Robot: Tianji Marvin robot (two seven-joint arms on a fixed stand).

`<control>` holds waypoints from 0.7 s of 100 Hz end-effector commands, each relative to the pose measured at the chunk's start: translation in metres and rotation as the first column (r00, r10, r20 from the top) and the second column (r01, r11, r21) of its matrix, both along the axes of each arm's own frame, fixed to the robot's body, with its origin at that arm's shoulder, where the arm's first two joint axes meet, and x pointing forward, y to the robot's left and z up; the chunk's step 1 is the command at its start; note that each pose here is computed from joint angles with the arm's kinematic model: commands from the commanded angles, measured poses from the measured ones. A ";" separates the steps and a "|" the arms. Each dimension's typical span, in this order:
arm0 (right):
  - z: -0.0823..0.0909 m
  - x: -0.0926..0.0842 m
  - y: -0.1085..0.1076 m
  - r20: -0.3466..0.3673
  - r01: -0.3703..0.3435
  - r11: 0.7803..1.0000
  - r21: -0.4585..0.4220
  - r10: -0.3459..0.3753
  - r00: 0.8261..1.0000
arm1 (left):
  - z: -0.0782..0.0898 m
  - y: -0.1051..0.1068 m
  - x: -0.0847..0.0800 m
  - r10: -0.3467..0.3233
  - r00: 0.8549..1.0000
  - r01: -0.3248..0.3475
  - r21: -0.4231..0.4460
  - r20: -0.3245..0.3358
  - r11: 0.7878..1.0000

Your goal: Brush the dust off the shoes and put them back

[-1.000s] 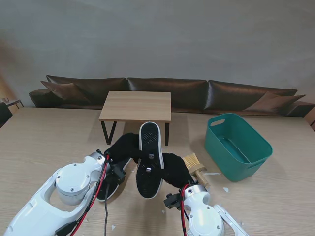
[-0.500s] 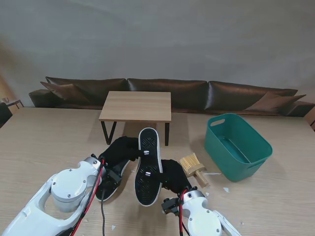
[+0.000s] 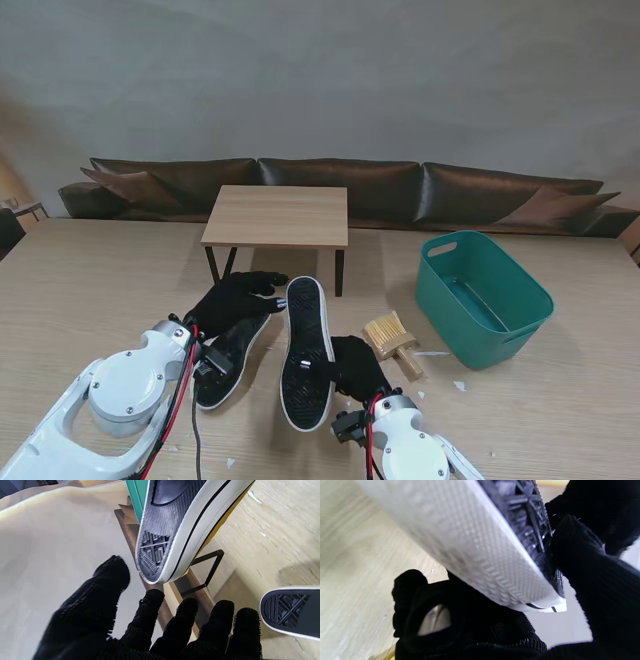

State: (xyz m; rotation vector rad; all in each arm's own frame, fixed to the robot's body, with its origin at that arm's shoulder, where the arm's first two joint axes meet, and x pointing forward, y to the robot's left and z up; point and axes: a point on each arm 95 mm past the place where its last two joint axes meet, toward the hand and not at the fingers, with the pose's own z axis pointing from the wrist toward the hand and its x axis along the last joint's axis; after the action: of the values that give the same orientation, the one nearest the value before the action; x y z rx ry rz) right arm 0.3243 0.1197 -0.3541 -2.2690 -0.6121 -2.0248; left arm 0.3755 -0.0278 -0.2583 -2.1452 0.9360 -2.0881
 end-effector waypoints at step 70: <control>-0.036 0.004 0.031 -0.037 0.073 0.967 -0.244 -0.085 0.996 | -0.006 0.013 -0.019 0.047 0.997 -0.052 0.092 0.060 0.994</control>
State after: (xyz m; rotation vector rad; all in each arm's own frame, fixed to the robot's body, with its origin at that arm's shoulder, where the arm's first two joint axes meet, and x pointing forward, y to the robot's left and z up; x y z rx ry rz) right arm 0.3249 0.1378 -0.3970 -2.5326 -0.8422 -2.0145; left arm 0.3591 -0.0132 -0.2627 -2.0145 0.9212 -2.0428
